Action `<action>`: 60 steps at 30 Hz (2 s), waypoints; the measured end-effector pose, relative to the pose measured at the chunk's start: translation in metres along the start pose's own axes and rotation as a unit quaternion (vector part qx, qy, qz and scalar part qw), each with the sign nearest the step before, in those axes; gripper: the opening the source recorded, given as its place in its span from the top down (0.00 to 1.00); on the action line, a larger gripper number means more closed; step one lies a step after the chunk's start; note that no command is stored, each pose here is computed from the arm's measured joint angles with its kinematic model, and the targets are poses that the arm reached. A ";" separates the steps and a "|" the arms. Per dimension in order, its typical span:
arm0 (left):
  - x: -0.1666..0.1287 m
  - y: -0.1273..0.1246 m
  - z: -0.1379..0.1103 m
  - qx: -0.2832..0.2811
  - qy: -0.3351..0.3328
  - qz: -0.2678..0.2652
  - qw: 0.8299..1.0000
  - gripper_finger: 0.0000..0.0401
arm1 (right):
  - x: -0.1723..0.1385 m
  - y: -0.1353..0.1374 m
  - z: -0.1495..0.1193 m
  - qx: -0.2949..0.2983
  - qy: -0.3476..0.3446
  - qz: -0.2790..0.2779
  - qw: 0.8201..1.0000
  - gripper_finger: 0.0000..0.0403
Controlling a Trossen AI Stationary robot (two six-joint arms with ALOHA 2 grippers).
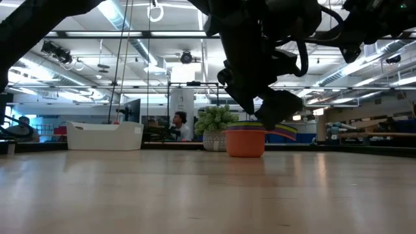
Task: Nest measuring cups in basket
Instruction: Put the nested measuring cups into the white bin
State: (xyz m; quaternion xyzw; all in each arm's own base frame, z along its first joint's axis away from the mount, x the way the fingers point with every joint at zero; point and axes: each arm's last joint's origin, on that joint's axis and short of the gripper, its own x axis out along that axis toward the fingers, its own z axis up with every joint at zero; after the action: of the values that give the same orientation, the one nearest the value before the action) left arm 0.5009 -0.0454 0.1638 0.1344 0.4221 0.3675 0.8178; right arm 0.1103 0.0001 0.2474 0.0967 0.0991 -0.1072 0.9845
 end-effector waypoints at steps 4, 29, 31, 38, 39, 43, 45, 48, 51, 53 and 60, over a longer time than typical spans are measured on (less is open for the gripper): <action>0.000 0.001 -0.001 0.000 0.005 0.002 1.000 0.21 | 0.000 0.000 0.000 0.000 0.000 0.000 1.000 0.97; 0.026 0.013 -0.003 -0.018 0.051 -0.046 0.997 0.21 | 0.000 0.000 0.000 0.000 0.000 0.000 1.000 0.97; 0.029 0.009 -0.002 -0.025 0.044 -0.050 0.997 0.21 | 0.000 0.000 0.000 0.000 0.000 0.000 1.000 0.97; 0.030 0.008 -0.004 -0.021 0.048 -0.050 0.997 0.21 | 0.000 0.000 0.000 0.000 0.000 0.000 1.000 0.97; 0.030 0.008 -0.004 -0.022 0.048 -0.050 0.997 0.21 | 0.000 0.000 0.000 0.000 0.000 0.000 1.000 0.97; 0.033 0.011 -0.004 -0.024 0.050 -0.048 0.997 0.21 | 0.000 0.000 0.000 0.000 0.000 0.000 1.000 0.97; 0.034 0.012 -0.004 -0.025 0.051 -0.047 0.997 0.21 | 0.000 0.000 0.000 0.000 0.000 0.000 1.000 0.97; 0.035 0.012 -0.003 -0.025 0.051 -0.047 0.997 0.22 | 0.000 0.000 0.000 0.000 0.000 0.000 1.000 0.97; 0.034 0.012 -0.004 -0.025 0.051 -0.048 0.997 0.23 | 0.000 0.000 0.000 0.000 0.000 0.000 1.000 0.97; 0.034 0.012 -0.004 -0.025 0.052 -0.051 0.997 0.25 | 0.000 0.000 0.000 0.000 0.000 0.000 1.000 0.97; 0.034 0.013 -0.003 -0.042 0.053 -0.050 0.996 0.32 | 0.000 0.000 0.000 0.000 0.000 0.000 1.000 0.97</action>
State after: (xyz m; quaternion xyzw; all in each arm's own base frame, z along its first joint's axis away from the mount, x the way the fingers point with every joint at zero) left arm 0.5052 -0.0124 0.1481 0.0593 0.4554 0.3500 0.8165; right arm 0.1103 0.0001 0.2473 0.0967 0.0994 -0.1072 0.9845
